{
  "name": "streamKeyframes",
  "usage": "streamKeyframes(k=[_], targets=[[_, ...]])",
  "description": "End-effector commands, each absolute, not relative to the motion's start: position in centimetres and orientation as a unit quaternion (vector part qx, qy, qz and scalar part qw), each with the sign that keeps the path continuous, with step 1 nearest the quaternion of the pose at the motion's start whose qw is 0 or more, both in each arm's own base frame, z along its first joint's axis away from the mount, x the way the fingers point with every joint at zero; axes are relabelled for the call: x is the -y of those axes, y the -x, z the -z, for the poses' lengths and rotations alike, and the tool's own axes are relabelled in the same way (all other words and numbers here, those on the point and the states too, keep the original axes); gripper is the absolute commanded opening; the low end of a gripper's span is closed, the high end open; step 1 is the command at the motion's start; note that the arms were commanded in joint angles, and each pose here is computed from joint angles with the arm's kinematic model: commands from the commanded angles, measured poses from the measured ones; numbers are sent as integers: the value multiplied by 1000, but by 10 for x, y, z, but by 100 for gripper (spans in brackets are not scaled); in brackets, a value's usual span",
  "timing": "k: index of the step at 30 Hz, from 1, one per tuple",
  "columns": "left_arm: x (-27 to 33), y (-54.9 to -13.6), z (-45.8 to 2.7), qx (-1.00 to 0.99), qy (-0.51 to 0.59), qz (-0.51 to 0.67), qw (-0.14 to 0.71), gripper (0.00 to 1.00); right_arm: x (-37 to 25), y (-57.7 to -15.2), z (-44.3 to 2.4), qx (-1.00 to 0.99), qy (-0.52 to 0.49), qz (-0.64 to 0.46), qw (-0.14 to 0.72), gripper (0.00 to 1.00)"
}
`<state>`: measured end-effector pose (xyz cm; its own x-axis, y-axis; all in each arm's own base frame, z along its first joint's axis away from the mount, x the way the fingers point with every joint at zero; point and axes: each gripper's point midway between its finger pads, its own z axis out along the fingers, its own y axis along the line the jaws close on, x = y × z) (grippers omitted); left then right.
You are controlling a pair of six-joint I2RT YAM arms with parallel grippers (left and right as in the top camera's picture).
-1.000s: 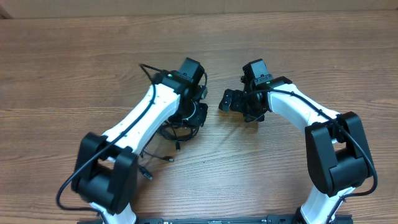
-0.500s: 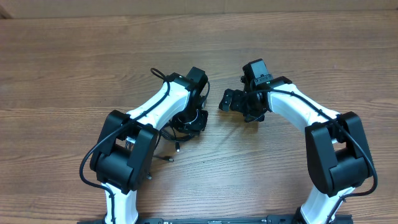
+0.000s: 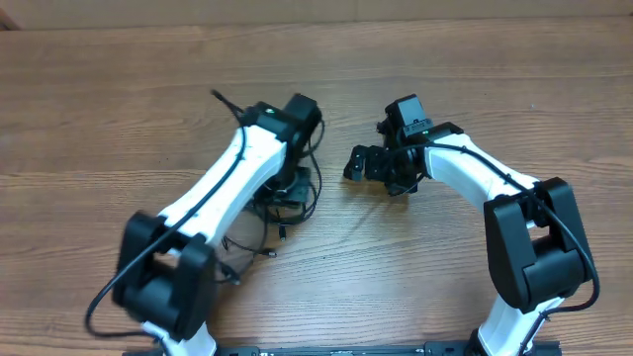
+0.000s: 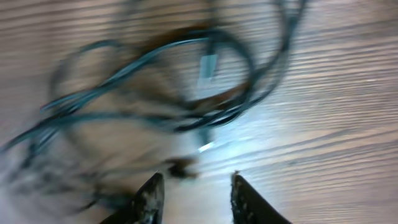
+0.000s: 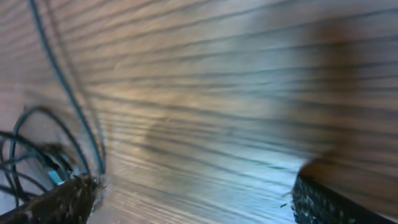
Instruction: Untangle cables
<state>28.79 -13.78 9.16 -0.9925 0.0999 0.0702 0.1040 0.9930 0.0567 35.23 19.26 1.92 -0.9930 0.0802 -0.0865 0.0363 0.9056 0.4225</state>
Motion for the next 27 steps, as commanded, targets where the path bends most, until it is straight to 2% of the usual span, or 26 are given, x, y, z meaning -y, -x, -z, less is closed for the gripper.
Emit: streamKeyframes(k=[1, 3, 8, 10, 11, 18, 27], targets=[[101, -301, -118, 998, -16, 64, -6, 48, -226, -324, -10, -975, 29, -217, 29, 100], [97, -296, -113, 999, -14, 45, 16, 52, -237, -312, -8, -981, 44, -186, 31, 100], [88, -294, -94, 998, -18, 52, 20, 55, -257, -294, -12, -984, 84, -155, 26, 100], [83, -293, -86, 998, -27, 61, 20, 65, -259, -290, -12, -986, 83, -138, 30, 100], [75, -293, -79, 997, -45, 67, 19, 67, -258, -289, -10, -990, 80, -110, 44, 100], [46, -300, -65, 994, -90, 54, 18, 66, -274, -294, -13, -987, 88, -106, 82, 100], [50, -298, -34, 997, -71, -10, 18, 67, -280, -307, -3, -984, 95, -58, 139, 100]])
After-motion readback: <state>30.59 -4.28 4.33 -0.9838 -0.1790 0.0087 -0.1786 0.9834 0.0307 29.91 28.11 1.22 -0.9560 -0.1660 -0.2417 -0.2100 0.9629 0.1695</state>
